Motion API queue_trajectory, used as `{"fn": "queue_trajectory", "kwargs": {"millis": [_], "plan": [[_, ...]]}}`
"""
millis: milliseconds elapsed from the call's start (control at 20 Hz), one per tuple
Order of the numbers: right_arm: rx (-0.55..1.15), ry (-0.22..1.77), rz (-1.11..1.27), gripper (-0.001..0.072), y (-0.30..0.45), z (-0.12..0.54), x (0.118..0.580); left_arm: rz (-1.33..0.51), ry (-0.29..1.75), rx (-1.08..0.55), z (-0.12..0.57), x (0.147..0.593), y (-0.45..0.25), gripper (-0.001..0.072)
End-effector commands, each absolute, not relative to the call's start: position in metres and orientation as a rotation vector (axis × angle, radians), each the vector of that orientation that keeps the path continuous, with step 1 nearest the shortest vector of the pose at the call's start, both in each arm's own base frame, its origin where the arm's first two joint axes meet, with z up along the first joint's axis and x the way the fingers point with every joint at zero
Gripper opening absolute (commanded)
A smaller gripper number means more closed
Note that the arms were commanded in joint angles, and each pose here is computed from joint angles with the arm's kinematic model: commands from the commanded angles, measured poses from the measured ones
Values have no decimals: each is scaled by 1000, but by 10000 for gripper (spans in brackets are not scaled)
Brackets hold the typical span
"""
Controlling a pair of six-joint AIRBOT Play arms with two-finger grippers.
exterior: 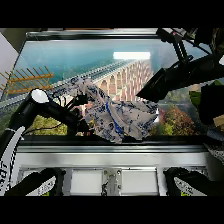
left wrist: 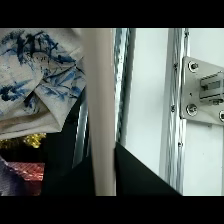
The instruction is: Fold the clothes and pants, and hang the long-sleeved shirts on hangers.
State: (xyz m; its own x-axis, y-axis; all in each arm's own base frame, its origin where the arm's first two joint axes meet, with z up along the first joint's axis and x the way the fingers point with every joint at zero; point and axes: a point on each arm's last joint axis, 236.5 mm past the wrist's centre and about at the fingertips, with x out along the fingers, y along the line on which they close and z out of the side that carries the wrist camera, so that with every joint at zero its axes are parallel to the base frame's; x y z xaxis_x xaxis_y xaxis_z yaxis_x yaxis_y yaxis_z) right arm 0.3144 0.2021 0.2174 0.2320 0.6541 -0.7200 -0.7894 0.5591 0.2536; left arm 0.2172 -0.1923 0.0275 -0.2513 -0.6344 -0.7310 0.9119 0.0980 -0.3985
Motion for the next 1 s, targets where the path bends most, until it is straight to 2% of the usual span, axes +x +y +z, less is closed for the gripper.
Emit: {"fn": "queue_trajectory", "kwargs": {"millis": [0,150,350,500,950], "plan": [[-183,874,1137,630,183,191,310,-1520,1038,362,27,217,-192,13],[-47,786,1198,630,162,184,323,-1520,1037,362,28,217,-192,13],[-44,703,1314,630,139,166,323,-1520,1037,362,28,217,-192,13],[-108,651,1537,630,141,153,299,-1520,1037,362,28,217,-192,13],[42,620,1637,632,164,122,307,-1520,1037,363,27,217,-192,13]]}}
